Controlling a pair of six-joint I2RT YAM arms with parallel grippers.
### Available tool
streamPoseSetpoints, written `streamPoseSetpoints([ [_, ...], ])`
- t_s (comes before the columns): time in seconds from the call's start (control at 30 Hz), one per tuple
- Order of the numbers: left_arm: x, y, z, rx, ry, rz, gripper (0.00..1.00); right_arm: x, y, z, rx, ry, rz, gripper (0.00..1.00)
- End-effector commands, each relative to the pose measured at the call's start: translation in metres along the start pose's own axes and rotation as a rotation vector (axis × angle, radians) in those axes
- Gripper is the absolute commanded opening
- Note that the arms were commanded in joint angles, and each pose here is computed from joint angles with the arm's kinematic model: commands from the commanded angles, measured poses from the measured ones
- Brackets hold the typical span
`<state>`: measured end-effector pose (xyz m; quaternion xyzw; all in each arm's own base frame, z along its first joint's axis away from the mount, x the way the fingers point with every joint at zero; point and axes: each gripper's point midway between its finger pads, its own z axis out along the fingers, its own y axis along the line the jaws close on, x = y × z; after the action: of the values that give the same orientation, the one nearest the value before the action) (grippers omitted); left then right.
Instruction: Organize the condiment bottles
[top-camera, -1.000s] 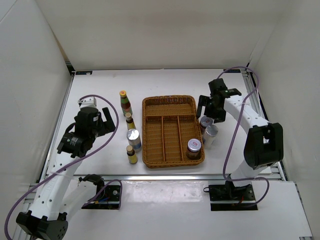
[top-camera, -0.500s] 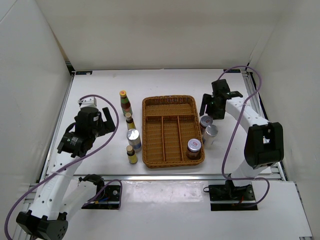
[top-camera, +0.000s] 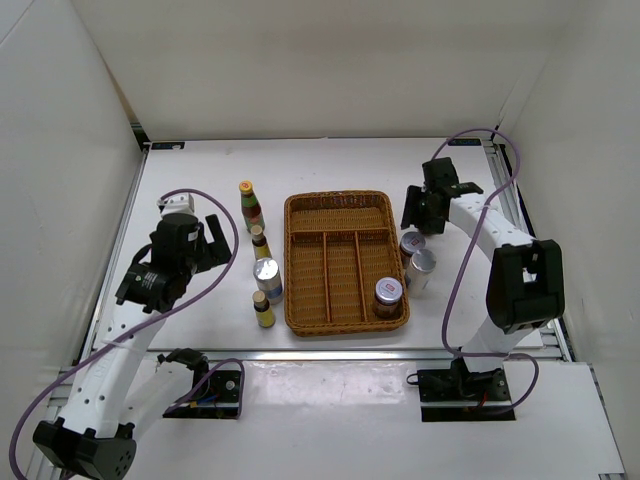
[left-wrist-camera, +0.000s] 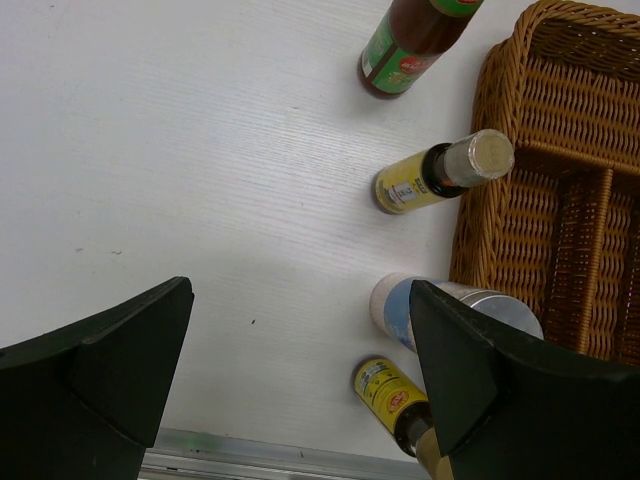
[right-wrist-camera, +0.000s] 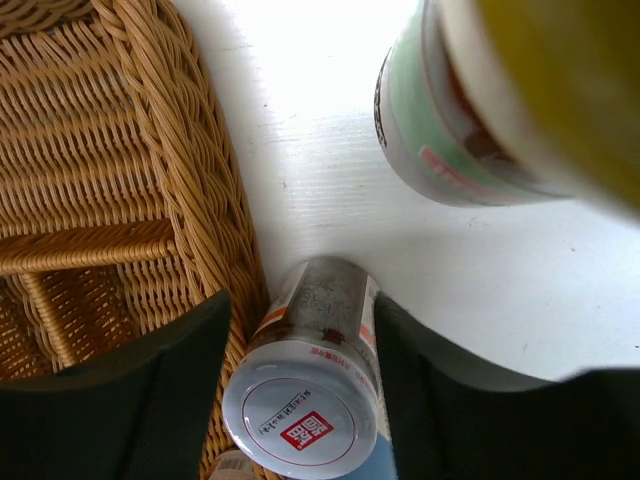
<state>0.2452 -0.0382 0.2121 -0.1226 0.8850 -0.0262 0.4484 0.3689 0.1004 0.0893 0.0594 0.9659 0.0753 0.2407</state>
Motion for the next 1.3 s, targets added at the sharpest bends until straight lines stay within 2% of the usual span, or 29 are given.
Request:
streamPoseSetpoints([
  [0.0,-0.006,-0.001,-0.003,0.0,-0.015,-0.001,1.0,0.055,-0.01,0.009,0.03,0.217,0.017,0.61],
  [0.1,-0.006,-0.001,-0.003,0.0,-0.015,-0.001,1.0,0.056,-0.008,0.004,0.023,0.209,0.008,0.56],
  [0.23,-0.006,-0.001,-0.003,0.0,-0.015,-0.001,1.0,0.052,-0.011,-0.011,0.043,0.18,0.005,0.7],
  [0.27,-0.006,-0.001,-0.003,0.0,-0.015,-0.001,1.0,0.046,-0.012,-0.014,0.049,0.157,0.003,0.76],
  [0.43,-0.006,-0.001,-0.003,0.0,-0.015,-0.001,1.0,0.037,-0.015,-0.03,0.074,0.114,0.0,0.85],
  [0.67,-0.006,-0.001,-0.003,0.0,-0.015,-0.001,1.0,0.035,-0.018,-0.045,0.097,0.093,-0.019,0.86],
  [0.87,-0.006,-0.001,-0.003,0.0,-0.015,-0.001,1.0,0.029,-0.021,-0.056,0.113,0.024,-0.017,0.92],
  [1.27,-0.006,-0.001,-0.003,0.0,-0.015,-0.001,1.0,0.05,-0.004,-0.039,0.045,0.108,-0.05,0.92],
])
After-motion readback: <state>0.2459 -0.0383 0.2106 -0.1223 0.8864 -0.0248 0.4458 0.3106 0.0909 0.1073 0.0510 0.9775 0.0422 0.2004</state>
